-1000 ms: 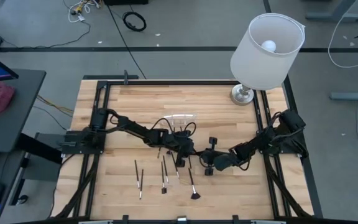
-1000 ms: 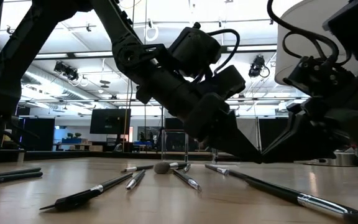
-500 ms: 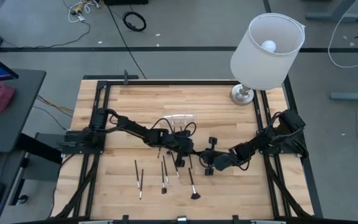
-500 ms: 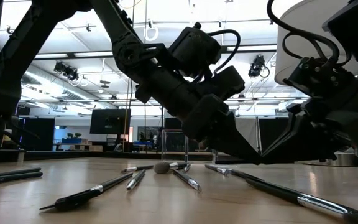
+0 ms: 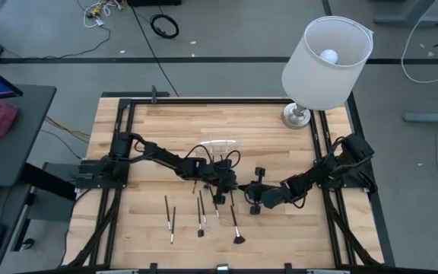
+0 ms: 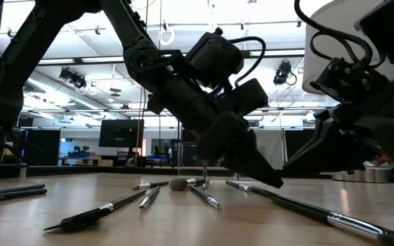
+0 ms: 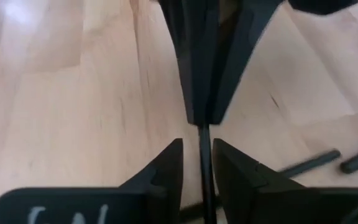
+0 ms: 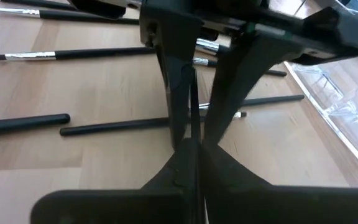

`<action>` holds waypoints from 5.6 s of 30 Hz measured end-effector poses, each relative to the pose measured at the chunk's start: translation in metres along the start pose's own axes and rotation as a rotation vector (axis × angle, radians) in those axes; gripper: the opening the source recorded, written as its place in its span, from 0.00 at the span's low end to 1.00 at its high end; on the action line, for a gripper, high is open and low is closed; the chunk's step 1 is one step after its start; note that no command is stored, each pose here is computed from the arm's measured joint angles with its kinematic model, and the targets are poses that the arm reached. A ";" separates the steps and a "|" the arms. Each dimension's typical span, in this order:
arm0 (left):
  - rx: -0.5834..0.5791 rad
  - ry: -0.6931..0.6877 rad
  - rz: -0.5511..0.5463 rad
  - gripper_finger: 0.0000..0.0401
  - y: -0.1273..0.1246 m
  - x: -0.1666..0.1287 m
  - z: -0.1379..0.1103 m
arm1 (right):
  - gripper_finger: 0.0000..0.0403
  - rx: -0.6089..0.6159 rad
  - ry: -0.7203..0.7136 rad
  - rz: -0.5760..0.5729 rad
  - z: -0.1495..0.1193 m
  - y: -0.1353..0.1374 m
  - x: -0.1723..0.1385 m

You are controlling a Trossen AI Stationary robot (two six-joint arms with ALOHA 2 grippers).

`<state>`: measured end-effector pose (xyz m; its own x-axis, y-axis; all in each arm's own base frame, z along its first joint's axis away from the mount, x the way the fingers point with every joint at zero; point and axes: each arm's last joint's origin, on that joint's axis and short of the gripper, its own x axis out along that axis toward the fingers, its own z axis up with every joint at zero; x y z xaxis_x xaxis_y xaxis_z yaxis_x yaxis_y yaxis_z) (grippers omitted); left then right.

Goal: Put items in baskets/containers
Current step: Put the black eyeshadow brush into the transparent organizer

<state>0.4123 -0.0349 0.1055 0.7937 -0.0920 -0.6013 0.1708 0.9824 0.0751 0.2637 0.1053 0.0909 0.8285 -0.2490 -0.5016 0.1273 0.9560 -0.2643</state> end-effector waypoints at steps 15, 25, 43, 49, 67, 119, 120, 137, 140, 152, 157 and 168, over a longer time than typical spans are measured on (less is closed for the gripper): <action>0.005 -0.003 0.013 0.17 0.000 0.000 0.000 | 0.02 -0.002 0.018 0.003 -0.002 0.000 0.000; 0.008 -0.002 0.010 0.03 -0.002 0.000 0.001 | 0.05 -0.004 0.021 0.002 -0.003 0.000 0.000; 0.006 0.028 0.048 0.03 -0.001 -0.001 -0.001 | 0.26 0.045 -0.019 0.002 0.006 -0.002 -0.005; 0.018 0.047 0.149 0.04 0.003 -0.028 0.019 | 0.37 0.013 -0.149 -0.089 0.036 -0.011 -0.028; -0.030 -0.092 0.612 0.04 0.033 -0.193 0.008 | 0.39 0.134 -0.335 -0.010 0.079 -0.036 -0.074; -0.152 -0.618 0.333 0.14 0.017 -0.204 -0.059 | 0.02 0.166 -0.763 0.093 0.124 -0.125 0.060; -0.153 -0.616 0.334 0.16 0.017 -0.204 -0.059 | 0.02 0.173 -0.765 0.100 0.124 -0.125 0.060; -0.168 -0.437 0.505 0.46 0.021 -0.198 -0.073 | 0.02 0.202 -0.513 -0.006 0.112 -0.138 0.067; -0.171 -0.415 0.552 0.49 0.022 -0.198 -0.075 | 0.02 0.174 -0.392 -0.114 0.113 -0.148 0.057; -0.171 -0.358 0.546 0.51 0.021 -0.195 -0.080 | 0.02 0.276 -0.180 -0.177 0.129 -0.177 -0.016; -0.173 -0.357 0.551 0.51 0.022 -0.195 -0.080 | 0.02 0.309 -0.023 -0.239 0.113 -0.181 -0.017; -0.184 -0.360 0.545 0.51 0.025 -0.196 -0.081 | 0.03 0.363 0.095 -0.204 0.090 -0.177 0.015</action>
<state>0.2141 0.0211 0.1608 0.8887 0.4070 -0.2113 -0.3854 0.9125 0.1369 0.3025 -0.0534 0.2043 0.7142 -0.4360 -0.5476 0.4818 0.8737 -0.0673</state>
